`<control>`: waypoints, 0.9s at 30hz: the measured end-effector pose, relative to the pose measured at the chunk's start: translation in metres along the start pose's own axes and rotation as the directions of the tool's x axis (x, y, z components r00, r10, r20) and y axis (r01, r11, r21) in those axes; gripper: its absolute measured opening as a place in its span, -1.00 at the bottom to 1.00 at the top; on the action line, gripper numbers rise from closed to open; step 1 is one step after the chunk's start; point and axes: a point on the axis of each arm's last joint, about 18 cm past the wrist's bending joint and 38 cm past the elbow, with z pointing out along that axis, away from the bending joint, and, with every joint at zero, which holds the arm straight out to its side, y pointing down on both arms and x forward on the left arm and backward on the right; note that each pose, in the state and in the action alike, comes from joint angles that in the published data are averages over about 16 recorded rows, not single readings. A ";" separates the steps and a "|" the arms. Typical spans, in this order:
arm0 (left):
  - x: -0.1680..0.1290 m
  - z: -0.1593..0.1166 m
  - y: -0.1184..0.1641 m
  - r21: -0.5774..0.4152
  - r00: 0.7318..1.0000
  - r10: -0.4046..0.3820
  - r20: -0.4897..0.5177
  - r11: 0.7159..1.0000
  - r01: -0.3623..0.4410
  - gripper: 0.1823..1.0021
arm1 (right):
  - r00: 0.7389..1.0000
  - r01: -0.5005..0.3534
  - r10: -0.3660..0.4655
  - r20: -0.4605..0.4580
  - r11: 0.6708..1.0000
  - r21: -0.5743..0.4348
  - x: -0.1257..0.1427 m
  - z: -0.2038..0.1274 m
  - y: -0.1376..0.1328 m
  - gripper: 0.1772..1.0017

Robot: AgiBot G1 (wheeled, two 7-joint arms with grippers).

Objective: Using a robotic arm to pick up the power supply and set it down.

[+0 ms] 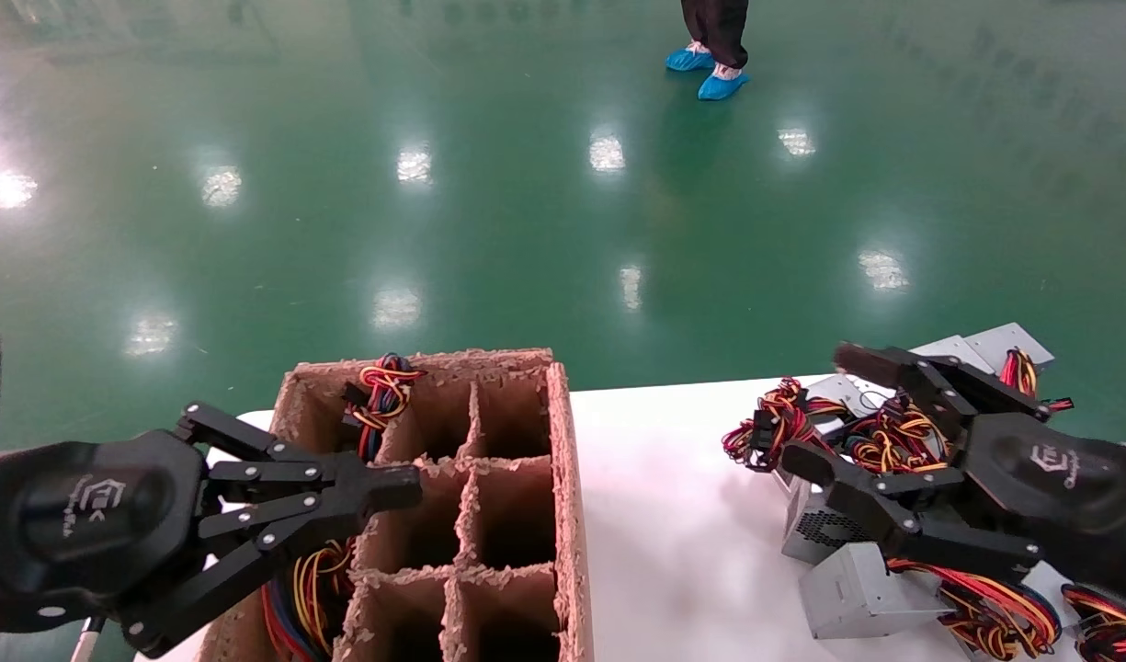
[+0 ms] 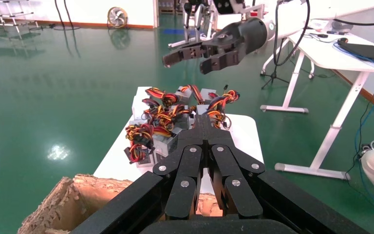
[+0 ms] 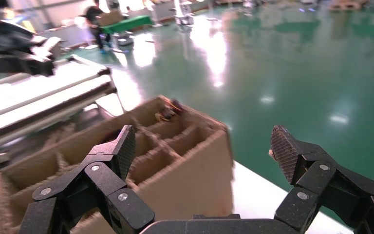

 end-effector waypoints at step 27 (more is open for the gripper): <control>0.000 0.000 0.000 0.000 1.000 0.000 0.000 1.000 0.000 -0.25 | 0.925 0.131 -0.140 0.354 0.990 0.051 -0.038 0.049 -0.036 1.00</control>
